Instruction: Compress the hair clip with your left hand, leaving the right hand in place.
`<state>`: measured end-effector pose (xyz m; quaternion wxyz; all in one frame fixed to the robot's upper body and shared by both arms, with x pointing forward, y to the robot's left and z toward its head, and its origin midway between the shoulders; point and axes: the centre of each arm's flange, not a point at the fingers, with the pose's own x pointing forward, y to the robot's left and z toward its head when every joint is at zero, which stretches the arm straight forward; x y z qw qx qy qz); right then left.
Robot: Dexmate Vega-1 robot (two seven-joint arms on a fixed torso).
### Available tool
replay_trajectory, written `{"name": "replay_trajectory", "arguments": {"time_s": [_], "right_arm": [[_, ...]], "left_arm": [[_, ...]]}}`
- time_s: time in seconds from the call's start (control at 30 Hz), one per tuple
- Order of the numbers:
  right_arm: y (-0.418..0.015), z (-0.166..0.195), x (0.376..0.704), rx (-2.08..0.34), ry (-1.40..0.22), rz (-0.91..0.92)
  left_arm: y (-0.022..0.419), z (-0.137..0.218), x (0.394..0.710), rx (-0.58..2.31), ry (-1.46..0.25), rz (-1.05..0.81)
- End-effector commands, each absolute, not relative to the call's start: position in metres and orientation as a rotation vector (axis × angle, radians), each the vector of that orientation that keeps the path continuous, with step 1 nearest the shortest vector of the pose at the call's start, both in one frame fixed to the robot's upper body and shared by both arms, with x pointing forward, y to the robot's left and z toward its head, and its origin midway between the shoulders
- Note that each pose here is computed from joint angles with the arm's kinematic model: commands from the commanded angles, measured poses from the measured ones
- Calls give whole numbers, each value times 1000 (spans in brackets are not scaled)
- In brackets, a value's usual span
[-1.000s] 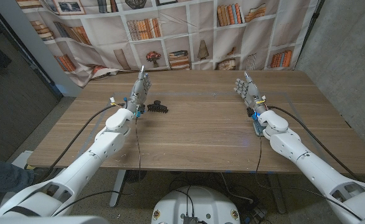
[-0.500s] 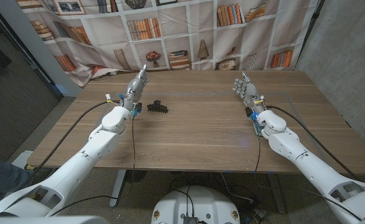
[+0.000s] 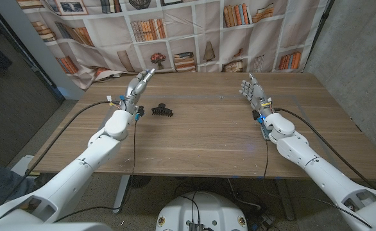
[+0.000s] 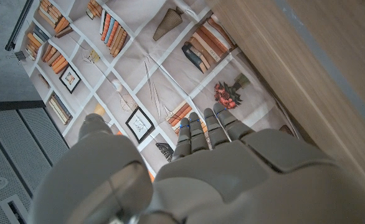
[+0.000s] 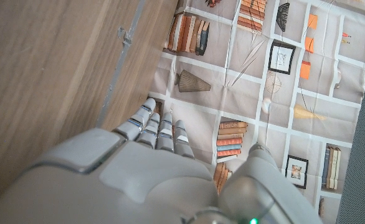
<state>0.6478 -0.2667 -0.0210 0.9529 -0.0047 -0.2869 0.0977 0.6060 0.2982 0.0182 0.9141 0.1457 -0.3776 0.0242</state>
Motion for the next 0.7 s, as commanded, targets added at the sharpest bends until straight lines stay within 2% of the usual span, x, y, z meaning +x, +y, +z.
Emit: {"name": "replay_trajectory", "arguments": {"time_s": [0.03, 0.7], "right_arm": [[-261, -22, 637, -11, -600, 184], [-251, -10, 625, -13, -654, 207]], "left_arm": [[306, 25, 590, 509, -830, 203], [307, 36, 571, 756, -798, 355]]}}
